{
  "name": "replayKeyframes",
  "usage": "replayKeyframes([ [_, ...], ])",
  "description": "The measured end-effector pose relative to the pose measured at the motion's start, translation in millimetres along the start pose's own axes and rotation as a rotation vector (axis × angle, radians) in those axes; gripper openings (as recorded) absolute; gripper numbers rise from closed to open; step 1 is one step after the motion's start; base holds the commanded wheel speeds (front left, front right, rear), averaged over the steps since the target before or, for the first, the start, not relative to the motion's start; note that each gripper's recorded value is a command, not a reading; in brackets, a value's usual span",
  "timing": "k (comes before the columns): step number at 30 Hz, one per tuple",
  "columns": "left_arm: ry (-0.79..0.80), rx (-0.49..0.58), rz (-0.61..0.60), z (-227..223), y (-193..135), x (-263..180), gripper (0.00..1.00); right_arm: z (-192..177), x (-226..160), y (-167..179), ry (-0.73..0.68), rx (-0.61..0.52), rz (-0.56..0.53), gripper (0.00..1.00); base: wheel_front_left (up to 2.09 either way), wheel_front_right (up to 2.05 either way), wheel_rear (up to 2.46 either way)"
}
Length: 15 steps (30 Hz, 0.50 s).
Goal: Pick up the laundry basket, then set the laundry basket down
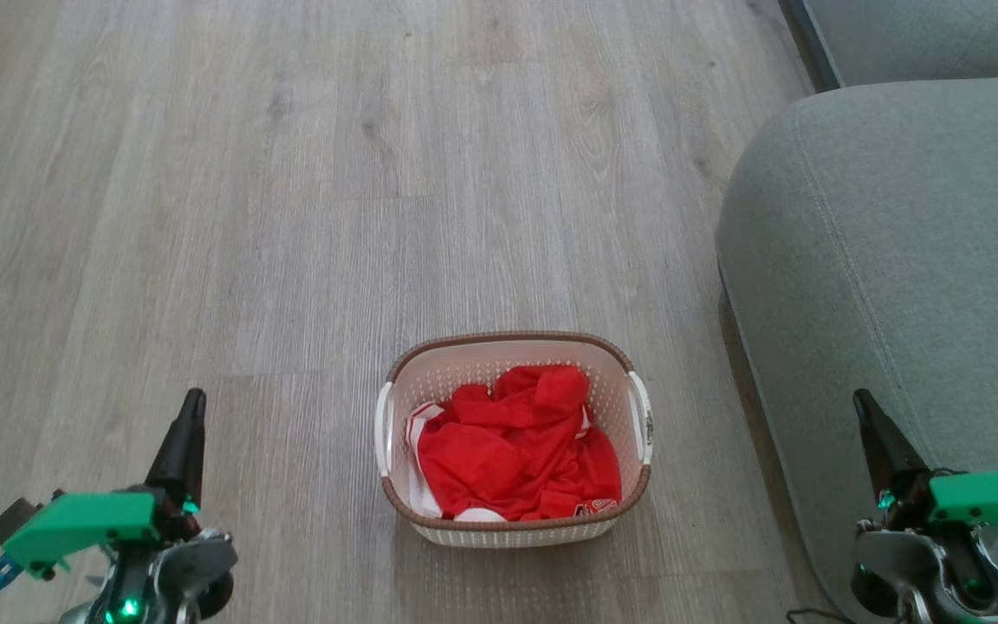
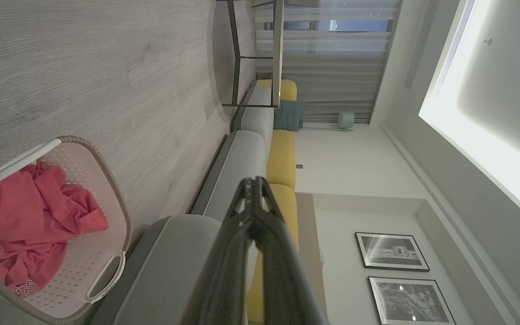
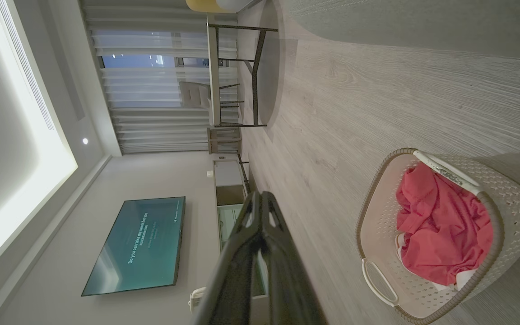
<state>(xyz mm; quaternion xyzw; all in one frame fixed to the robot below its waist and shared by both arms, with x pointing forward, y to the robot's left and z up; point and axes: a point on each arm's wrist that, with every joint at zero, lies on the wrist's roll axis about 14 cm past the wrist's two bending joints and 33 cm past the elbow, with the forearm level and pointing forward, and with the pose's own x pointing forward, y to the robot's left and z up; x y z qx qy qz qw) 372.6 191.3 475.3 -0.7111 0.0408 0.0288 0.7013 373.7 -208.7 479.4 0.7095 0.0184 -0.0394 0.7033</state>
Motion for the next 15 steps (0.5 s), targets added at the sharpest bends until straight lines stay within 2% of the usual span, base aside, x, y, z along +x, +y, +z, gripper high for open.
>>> replayKeyframes([
  [15, 0.002, 0.003, 0.0, -0.2, 0.0, 0.0, 0.0, -1.5, 0.0, -0.2, 0.0, 0.006, 0.0, 0.0, 0.0, 0.0, 0.0],
])
